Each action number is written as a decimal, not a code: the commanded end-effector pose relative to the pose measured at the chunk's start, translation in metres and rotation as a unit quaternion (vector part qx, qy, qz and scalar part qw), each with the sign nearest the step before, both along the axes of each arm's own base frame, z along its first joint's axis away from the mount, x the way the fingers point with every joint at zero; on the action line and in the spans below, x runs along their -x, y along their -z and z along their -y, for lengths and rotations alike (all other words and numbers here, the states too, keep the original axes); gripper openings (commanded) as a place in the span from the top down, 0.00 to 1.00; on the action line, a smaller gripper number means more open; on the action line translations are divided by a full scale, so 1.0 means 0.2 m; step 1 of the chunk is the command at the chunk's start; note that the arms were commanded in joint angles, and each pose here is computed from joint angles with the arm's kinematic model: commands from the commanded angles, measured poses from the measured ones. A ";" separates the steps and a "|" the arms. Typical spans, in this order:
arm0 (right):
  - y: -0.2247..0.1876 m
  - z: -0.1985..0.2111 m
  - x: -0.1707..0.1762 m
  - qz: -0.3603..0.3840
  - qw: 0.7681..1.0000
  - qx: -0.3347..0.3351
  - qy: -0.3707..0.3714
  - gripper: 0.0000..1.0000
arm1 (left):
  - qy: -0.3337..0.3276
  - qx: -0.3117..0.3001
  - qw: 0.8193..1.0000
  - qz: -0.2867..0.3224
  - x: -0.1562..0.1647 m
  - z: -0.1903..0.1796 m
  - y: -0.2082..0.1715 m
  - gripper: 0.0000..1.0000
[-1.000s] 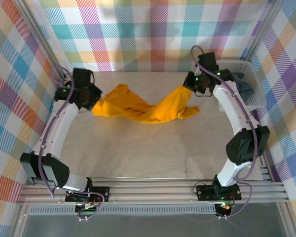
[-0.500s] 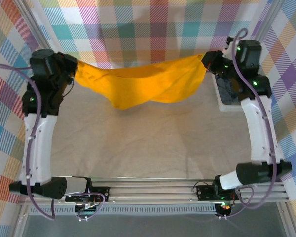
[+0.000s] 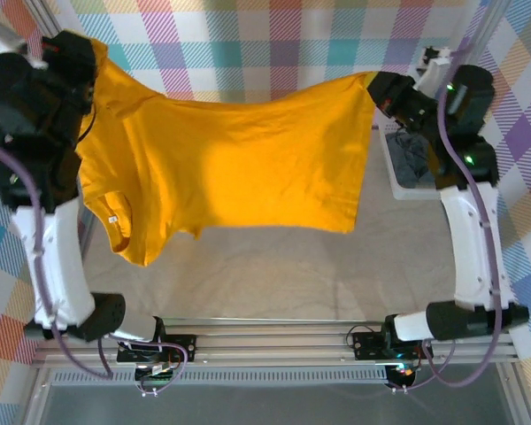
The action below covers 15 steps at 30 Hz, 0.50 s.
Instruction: Fold and stack the t-shirts
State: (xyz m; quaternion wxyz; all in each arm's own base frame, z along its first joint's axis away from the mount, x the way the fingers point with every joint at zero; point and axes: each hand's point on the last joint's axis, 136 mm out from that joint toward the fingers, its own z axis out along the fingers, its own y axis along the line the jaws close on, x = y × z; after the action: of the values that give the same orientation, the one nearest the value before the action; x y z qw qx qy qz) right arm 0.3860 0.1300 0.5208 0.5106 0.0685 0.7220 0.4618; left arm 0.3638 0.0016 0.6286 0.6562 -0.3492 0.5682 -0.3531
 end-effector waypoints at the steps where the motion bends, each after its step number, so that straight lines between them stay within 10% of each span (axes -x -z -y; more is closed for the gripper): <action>1: 0.03 -0.06 -0.16 -0.005 0.999 -0.023 -0.036 1.00 | 0.027 0.015 0.997 -0.075 -0.34 -0.01 0.27 1.00; 8: 0.10 -0.11 -0.41 -0.029 0.998 -0.027 -0.054 1.00 | 0.108 0.057 0.988 -0.090 -0.69 0.01 0.40 1.00; 15: -0.11 0.05 -0.46 -0.005 0.999 -0.027 -0.020 1.00 | 0.131 0.071 0.989 0.013 -0.57 0.04 0.06 1.00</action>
State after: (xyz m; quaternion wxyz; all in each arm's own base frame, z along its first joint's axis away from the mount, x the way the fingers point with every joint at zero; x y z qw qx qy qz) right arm 0.5006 0.1396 0.4942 0.4523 0.0836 0.7404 0.4901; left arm 0.5417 -0.0035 0.5079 0.5058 -0.3805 0.6526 -0.4165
